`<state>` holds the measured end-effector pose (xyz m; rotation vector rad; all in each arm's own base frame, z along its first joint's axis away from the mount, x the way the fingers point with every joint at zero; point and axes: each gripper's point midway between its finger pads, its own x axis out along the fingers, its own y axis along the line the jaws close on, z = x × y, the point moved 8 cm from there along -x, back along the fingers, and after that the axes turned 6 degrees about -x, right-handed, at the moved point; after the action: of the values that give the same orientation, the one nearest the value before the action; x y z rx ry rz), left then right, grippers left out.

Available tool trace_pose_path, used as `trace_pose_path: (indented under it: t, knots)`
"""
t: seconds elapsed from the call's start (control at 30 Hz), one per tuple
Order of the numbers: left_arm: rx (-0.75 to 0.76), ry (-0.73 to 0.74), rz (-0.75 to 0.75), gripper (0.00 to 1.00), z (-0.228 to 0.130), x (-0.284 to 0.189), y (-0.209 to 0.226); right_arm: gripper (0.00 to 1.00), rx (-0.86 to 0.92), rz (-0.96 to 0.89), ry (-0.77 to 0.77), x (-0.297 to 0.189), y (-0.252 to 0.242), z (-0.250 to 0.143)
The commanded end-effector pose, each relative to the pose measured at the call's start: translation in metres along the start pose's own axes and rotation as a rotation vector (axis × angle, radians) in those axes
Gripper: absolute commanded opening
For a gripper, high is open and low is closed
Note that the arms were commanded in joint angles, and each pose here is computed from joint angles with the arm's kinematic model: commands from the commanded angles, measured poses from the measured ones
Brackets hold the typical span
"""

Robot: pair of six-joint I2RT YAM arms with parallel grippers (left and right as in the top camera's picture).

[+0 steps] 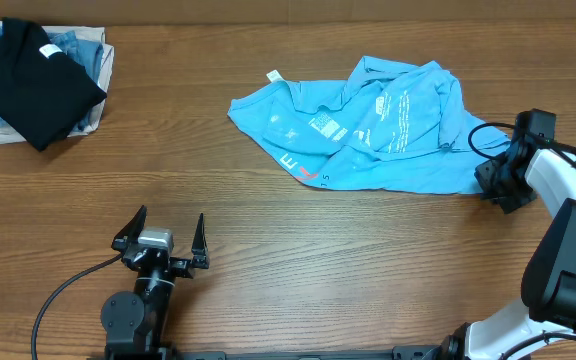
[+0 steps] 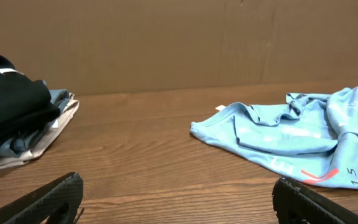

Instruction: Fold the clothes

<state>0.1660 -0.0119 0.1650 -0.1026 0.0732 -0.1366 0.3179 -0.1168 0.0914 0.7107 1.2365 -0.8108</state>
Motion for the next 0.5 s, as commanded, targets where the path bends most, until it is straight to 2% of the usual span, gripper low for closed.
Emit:
trace_pose_path:
  t: [0.0, 0.13, 0.33, 0.37, 0.43, 0.47]
  knots:
    - [0.02, -0.004, 0.0, 1.0, -0.001, 0.0, 0.0, 0.04, 0.011, -0.017, -0.057, -0.009, -0.002, 0.006]
    - [0.02, -0.004, 0.0, 1.0, -0.001, 0.0, 0.0, 0.04, 0.012, -0.006, -0.072, -0.027, 0.0, 0.011]
    - [0.02, -0.004, 0.0, 1.0, -0.001, 0.0, 0.0, 0.05, 0.018, 0.072, -0.171, -0.079, -0.001, 0.018]
    - [0.02, -0.004, 0.0, 1.0, -0.001, 0.0, 0.0, 0.15, 0.014, 0.077, -0.178, -0.083, -0.002, 0.018]
    - [0.02, -0.004, 0.0, 1.0, -0.001, 0.0, 0.0, 0.56, -0.007, 0.075, -0.173, -0.082, -0.002, 0.017]
    - [0.02, -0.004, 0.0, 1.0, -0.001, 0.0, 0.0, 0.64, -0.02, 0.067, -0.164, -0.079, -0.002, 0.017]
